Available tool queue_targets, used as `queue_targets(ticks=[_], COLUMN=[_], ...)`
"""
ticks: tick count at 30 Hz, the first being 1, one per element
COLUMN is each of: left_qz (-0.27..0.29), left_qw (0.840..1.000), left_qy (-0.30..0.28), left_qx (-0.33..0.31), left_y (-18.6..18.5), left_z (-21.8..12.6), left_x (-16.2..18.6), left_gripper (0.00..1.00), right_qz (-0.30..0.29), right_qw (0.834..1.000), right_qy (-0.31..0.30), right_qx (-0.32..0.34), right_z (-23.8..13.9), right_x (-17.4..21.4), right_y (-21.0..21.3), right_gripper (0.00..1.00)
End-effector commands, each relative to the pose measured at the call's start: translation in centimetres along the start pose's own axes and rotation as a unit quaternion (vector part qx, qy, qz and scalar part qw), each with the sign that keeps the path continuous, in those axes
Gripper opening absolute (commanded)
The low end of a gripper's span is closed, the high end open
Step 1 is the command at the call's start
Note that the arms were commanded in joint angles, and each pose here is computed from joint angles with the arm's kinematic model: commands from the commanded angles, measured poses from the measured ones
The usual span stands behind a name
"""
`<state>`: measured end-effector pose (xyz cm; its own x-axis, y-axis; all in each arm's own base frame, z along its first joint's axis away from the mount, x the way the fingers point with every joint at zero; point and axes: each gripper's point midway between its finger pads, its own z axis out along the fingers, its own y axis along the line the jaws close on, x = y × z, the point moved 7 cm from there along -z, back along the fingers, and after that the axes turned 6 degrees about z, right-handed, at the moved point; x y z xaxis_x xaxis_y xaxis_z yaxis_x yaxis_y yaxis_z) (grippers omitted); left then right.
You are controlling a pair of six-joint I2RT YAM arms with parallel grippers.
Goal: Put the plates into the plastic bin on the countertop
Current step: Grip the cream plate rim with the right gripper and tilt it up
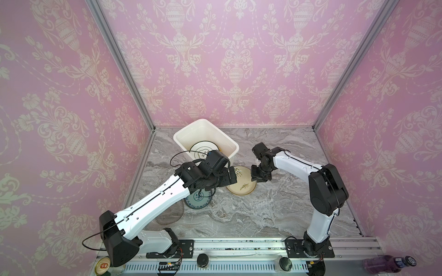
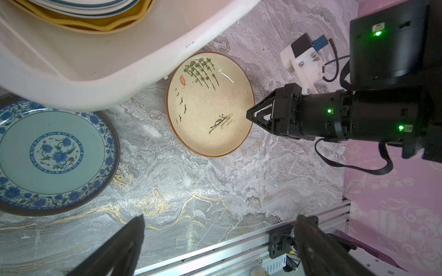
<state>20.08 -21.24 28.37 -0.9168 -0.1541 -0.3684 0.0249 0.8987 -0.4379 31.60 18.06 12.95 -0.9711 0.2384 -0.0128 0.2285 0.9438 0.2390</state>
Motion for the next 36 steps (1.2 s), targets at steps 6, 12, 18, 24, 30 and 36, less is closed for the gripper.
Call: queue_targets(ticks=[6,12,18,24,30,36], left_qz=[0.01,0.009,0.009,0.012,0.025,0.034], left_qw=[1.0,1.0,1.0,1.0,1.0,0.999], left_qy=[-0.006,-0.007,-0.009,-0.008,0.0,0.014], left_qx=[-0.008,-0.01,-0.01,-0.006,-0.004,-0.003], left_y=[-0.5,-0.4,-0.4,-0.7,-1.3,-2.0], left_z=[-0.6,-0.7,-0.6,-0.2,0.4,1.9], left_x=[-0.3,-0.3,-0.3,-0.6,-0.8,-0.9], left_gripper=[0.99,0.99,0.99,0.99,0.99,0.99], right_qz=[-0.009,-0.014,-0.019,-0.018,-0.038,-0.033], right_qw=[1.0,0.999,0.998,0.997,0.994,0.991], right_qy=[0.019,0.044,0.047,0.055,0.077,0.094], right_qx=[0.02,0.023,0.04,0.042,0.071,0.089], right_z=[0.4,1.8,1.4,0.3,-0.8,-1.4], right_x=[-0.4,-0.7,-0.5,0.0,1.7,4.0], right_y=[-0.9,-0.7,-1.2,-2.1,-4.7,-7.2], right_gripper=[0.36,0.26,0.15,0.06,0.04,0.04])
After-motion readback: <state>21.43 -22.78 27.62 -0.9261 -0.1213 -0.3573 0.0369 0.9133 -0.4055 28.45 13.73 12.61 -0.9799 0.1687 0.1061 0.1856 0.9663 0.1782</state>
